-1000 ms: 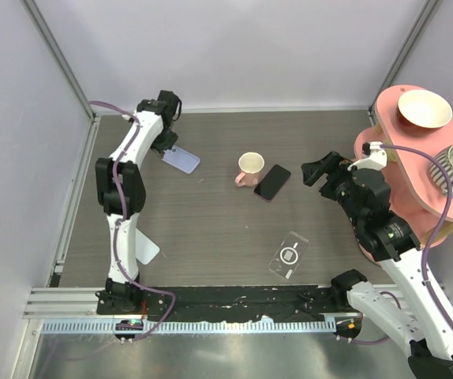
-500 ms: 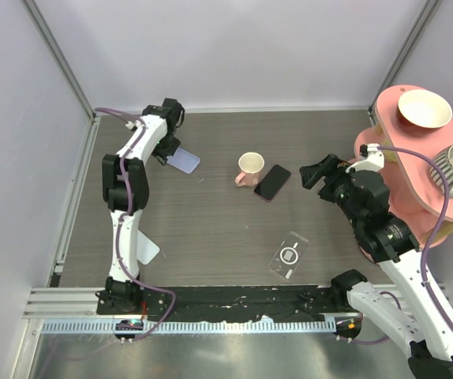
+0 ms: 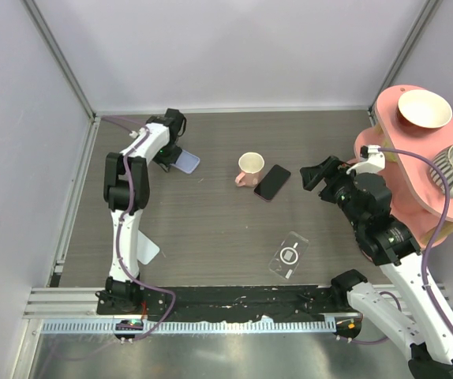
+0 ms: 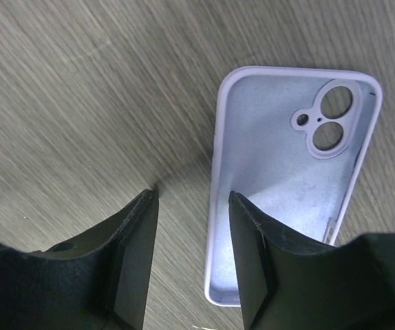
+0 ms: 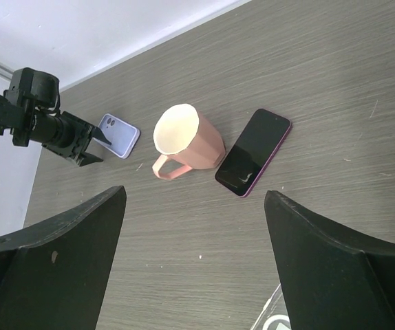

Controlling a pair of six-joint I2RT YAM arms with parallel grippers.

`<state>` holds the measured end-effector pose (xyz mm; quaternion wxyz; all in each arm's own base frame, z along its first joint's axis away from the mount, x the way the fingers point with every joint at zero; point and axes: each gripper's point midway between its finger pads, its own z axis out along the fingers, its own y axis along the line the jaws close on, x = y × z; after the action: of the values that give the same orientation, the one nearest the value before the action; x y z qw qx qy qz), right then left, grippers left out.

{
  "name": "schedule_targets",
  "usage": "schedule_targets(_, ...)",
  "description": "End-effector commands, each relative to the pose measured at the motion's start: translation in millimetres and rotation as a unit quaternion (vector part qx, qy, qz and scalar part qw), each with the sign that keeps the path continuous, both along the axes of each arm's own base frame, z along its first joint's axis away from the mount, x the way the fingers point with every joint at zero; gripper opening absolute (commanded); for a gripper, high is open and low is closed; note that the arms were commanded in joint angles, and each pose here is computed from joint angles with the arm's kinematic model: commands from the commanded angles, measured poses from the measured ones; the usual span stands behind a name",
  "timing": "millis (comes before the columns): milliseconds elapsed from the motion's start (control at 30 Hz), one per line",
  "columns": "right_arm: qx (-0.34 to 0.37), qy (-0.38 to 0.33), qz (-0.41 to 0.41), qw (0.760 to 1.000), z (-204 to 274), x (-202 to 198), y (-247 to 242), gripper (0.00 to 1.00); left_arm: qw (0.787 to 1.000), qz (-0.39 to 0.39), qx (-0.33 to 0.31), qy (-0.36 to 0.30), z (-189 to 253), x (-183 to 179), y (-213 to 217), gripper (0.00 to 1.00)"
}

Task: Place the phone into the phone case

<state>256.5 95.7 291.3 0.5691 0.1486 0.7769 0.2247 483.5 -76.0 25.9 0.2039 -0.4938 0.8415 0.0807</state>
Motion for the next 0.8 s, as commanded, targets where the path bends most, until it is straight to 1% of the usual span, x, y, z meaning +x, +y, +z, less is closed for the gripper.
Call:
schedule_targets(0,0.002,-0.033,0.012,0.999,15.5,1.6,3.6,0.88,1.0,0.007,-0.011,-0.022,2.0,9.3,-5.5,0.49)
schedule_targets(133,0.001,-0.032,0.02,0.999,15.2,2.4,6.7,0.88,1.0,0.008,-0.003,-0.01,-2.2,-0.5,-2.4,0.47)
schedule_targets(233,-0.001,-0.031,0.023,0.999,14.3,2.9,7.6,0.88,1.0,0.009,0.012,0.008,2.1,-14.4,4.7,0.39)
schedule_targets(267,-0.001,-0.031,0.022,0.999,13.9,3.4,7.4,0.87,1.0,0.007,0.018,0.011,6.3,-17.5,8.1,0.34)
schedule_targets(333,-0.003,-0.029,0.028,0.999,12.4,3.1,9.3,0.87,0.999,0.003,0.034,0.015,16.9,-27.6,14.8,0.28)
schedule_targets(367,-0.003,-0.032,0.03,0.999,13.4,2.9,9.7,0.87,0.999,-0.004,0.038,0.017,21.0,-31.4,16.5,0.18)
schedule_targets(433,-0.012,-0.032,0.04,0.999,11.9,1.9,11.4,0.87,0.997,-0.044,0.048,0.031,26.1,-40.9,19.7,0.12)
schedule_targets(467,-0.014,-0.035,0.043,0.998,12.6,1.6,11.9,0.87,0.997,-0.061,0.046,0.024,38.1,-43.0,19.2,0.07)
schedule_targets(500,-0.027,-0.038,0.05,0.998,8.6,1.6,12.5,0.87,0.993,-0.106,0.05,0.031,44.4,-46.6,18.0,0.03)
schedule_targets(533,-0.031,-0.044,0.06,0.997,7.8,0.9,14.8,0.88,0.989,-0.133,0.049,0.033,42.7,-51.5,14.8,0.0)
schedule_targets(567,-0.029,-0.061,0.074,0.995,13.1,-1.1,18.8,0.88,0.987,-0.157,0.034,0.019,58.3,-55.2,8.1,0.0)
schedule_targets(600,-0.032,-0.061,0.083,0.994,6.8,-2.3,21.1,0.88,0.984,-0.176,0.032,0.021,61.1,-61.4,6.6,0.0)
schedule_targets(633,-0.033,-0.067,0.091,0.993,7.6,-3.5,23.2,0.88,0.978,-0.206,0.032,0.03,54.3,-73.7,4.0,0.0)
schedule_targets(667,-0.03,-0.074,0.104,0.991,9.2,-4.9,27.2,0.88,0.973,-0.232,0.01,0.022,57.3,-80.3,-5.5,0.0)
schedule_targets(700,-0.03,-0.077,0.11,0.99,9.3,-6.4,28.9,0.88,0.967,-0.253,-0.005,-0.002,70.9,-86.3,-12.4,0.0)
schedule_targets(733,-0.033,-0.082,0.113,0.99,11.4,-7.1,29.2,0.88,0.96,-0.281,-0.012,-0.002,61.3,-98.6,-16.8,0.0)
schedule_targets(767,-0.036,-0.082,0.113,0.99,11.7,-7.3,28.6,0.88,0.954,-0.297,-0.034,-0.008,61.9,-106.9,-25.0,0.0)
